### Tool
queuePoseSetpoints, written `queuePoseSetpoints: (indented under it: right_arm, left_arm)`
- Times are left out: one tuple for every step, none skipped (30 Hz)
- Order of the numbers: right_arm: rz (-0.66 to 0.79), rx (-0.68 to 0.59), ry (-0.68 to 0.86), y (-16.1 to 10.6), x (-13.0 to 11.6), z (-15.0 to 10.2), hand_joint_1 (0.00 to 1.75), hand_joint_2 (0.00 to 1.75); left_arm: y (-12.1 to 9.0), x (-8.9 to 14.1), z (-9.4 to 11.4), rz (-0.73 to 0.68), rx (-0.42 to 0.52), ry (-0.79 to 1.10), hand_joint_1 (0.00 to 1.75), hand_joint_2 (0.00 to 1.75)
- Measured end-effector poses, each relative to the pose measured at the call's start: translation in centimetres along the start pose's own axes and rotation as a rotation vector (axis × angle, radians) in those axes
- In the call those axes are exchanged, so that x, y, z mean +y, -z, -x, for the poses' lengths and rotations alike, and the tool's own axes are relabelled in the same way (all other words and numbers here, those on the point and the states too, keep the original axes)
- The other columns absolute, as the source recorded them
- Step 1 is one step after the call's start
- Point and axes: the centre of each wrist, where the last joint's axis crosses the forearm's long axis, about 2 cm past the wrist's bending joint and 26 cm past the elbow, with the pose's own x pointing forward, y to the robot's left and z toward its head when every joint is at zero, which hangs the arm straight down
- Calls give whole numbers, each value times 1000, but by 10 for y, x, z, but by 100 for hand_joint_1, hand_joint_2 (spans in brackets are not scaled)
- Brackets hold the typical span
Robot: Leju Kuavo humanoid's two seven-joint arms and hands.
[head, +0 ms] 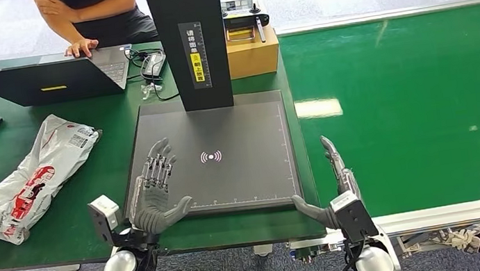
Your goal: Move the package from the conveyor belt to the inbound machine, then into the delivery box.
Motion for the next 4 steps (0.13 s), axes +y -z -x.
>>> queuePoseSetpoints:
  right_arm:
    - [0, -1, -1, 0, 0, 0, 0, 175]
    - [-1, -1, -1, 0, 0, 0, 0, 175]
    - [-1, -1, -2, 0, 0, 0, 0, 175]
    - [-1, -1, -2, 0, 0, 0, 0, 175]
  left_arm:
    - [0, 0, 0, 0, -5, -4, 0, 175]
    - [1, 0, -1, -1, -9, -6, 0, 175]
    - [1, 0, -1, -1, -13, -6, 0, 175]
    - [1, 0, -1, -2, -14, -6, 0, 175]
